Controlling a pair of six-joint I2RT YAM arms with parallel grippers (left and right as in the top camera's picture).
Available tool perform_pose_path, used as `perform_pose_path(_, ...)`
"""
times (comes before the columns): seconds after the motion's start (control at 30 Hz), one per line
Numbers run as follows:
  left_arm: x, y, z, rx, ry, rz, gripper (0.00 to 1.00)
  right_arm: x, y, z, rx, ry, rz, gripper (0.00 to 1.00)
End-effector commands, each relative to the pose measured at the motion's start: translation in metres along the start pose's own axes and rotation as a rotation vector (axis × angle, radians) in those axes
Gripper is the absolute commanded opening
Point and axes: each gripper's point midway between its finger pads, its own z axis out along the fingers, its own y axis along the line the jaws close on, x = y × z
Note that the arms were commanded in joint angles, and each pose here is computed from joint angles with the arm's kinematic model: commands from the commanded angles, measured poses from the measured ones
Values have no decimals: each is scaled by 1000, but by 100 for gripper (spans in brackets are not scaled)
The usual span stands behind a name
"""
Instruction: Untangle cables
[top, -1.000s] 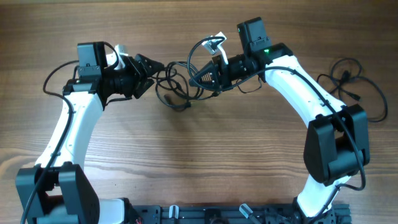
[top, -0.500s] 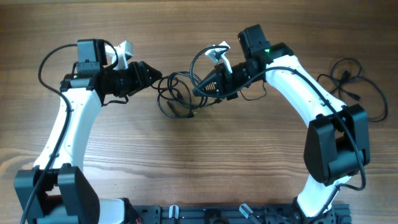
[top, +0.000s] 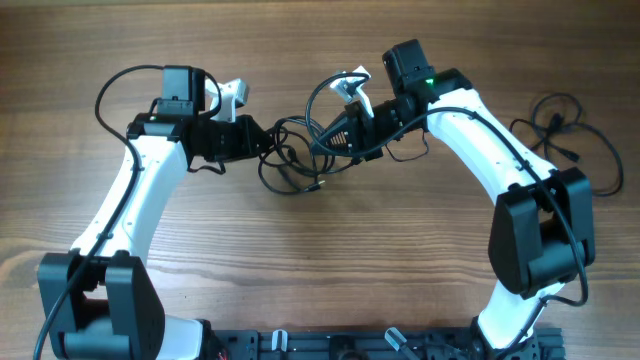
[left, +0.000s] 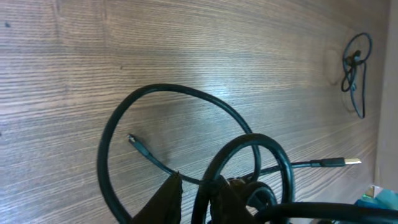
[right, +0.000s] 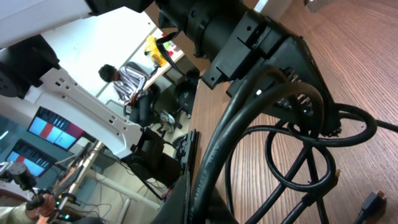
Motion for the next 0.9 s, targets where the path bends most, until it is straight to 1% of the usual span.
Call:
perform_pose_path(0.0, 2, 4, 2, -21, 13, 14, 4, -4, 5, 1, -46, -28, -31, 4)
perform_pose_path(0.07, 1, 9, 1, -39, 6, -3, 4, -5, 4, 0, -45, -29, -33, 4)
perform_pose_path(0.1, -4, 22, -4, -92, -23, -70, 4, -4, 3, 0, -35, -24, -32, 4)
perform_pose_path(0.13, -12, 46, -16, -177, -75, -195, 4, -1, -7, -1, 14, 0, -16, 4)
perform_pose_path(0.17, -17, 67, -29, -231, -124, -310, 4, 5, -24, -5, 110, 39, 34, 4)
perform_pose_path(0.23, -20, 91, -49, -253, -173, -447, 4, 18, -57, -20, 308, 93, 179, 4)
perform_pose_path(0.27, -16, 117, -67, -275, -201, -570, 4, 33, -90, -48, 534, 122, 324, 4)
perform_pose_path(0.3, -13, 127, -73, -285, -206, -603, 4, 38, -100, -60, 607, 121, 369, 4)
perform_pose_path(0.33, -5, 144, -85, -303, -210, -673, 4, 46, -118, -89, 758, 104, 468, 4)
perform_pose_path(0.37, -1, 155, -94, -312, -218, -717, 4, 52, -129, -112, 855, 86, 526, 4)
perform_pose_path(0.4, 2, 165, -101, -320, -230, -751, 4, 58, -138, -136, 948, 63, 581, 4)
perform_pose_path(0.47, 7, 178, -112, -329, -250, -801, 4, 66, -147, -172, 1060, 27, 642, 4)
perform_pose_path(0.53, 12, 190, -121, -337, -264, -846, 4, 69, -149, -203, 1085, -38, 683, 4)
perform_pose_path(0.63, 13, 191, -122, -338, -265, -848, 4, 67, -151, -216, 1098, -62, 665, 4)
perform_pose_path(0.67, 13, 191, -122, -339, -265, -848, 4, 70, -154, -228, 1162, -59, 673, 4)
perform_pose_path(0.73, 16, 196, -125, -368, -274, -888, 4, 80, -162, -260, 1361, -86, 743, 4)
perform_pose_path(0.8, 25, 207, -131, -433, -272, -913, 4, 79, -167, -279, 1464, -97, 719, 4)
perform_pose_path(0.87, 34, 217, -138, -478, -275, -965, 4, 80, -168, -301, 1592, -134, 736, 4)
